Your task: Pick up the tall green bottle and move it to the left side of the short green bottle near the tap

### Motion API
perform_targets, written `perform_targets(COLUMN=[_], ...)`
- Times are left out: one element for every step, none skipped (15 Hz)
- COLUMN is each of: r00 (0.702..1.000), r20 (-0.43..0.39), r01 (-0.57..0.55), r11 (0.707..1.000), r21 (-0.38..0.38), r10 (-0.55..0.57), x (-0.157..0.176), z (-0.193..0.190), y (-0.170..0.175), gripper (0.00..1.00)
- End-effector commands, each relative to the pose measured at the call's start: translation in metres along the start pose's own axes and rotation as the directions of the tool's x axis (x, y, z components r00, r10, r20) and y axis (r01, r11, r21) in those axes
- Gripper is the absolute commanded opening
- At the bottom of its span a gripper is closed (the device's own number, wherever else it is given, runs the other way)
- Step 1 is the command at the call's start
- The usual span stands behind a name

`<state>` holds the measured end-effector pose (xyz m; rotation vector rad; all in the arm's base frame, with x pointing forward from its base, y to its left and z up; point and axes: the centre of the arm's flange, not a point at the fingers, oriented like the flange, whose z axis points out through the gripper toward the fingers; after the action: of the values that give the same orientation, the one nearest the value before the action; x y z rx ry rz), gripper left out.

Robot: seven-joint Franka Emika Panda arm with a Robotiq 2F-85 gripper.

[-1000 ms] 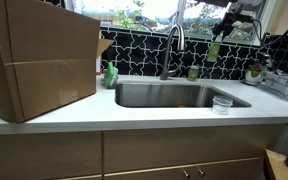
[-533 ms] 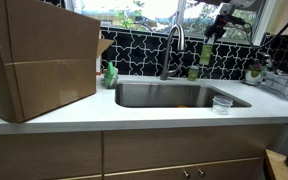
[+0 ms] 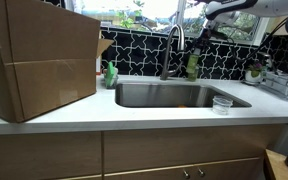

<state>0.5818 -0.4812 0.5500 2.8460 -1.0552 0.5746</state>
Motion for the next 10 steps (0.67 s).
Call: perform_targets(r00=[0.999, 0.999, 0.999, 0.999, 0.999, 0.999, 0.999, 0.999, 0.999, 0.999], r20=[-0.024, -0.028, -0.028, -0.036, -0.039, -0.036, -0.035, -0.035, -0.032, -0.031], r01=[-0.027, -0.026, -0.026, -0.027, -0.027, -0.029, -0.029, -0.028, -0.028, -0.028], r11=[1.000, 1.000, 1.000, 1.000, 1.000, 1.000, 1.000, 1.000, 1.000, 1.000], r21=[0.000, -0.002, 0.002, -0.002, 0.000, -0.003, -0.007, -0.007, -0.008, -0.010], r10=[0.027, 0.026, 0.026, 0.027, 0.027, 0.029, 0.029, 0.028, 0.028, 0.028], x=[0.029, 0.031, 0.032, 0.034, 0.035, 0.036, 0.037, 0.037, 0.036, 0.036], z=[0.030, 0.036, 0.043, 0.048, 0.052, 0.056, 0.059, 0.062, 0.065, 0.068], y=[-0.010, -0.012, -0.014, -0.015, -0.016, -0.016, -0.016, -0.016, -0.016, -0.015], gripper=[0.41, 0.41, 0.41, 0.41, 0.41, 0.41, 0.41, 0.41, 0.41, 0.41])
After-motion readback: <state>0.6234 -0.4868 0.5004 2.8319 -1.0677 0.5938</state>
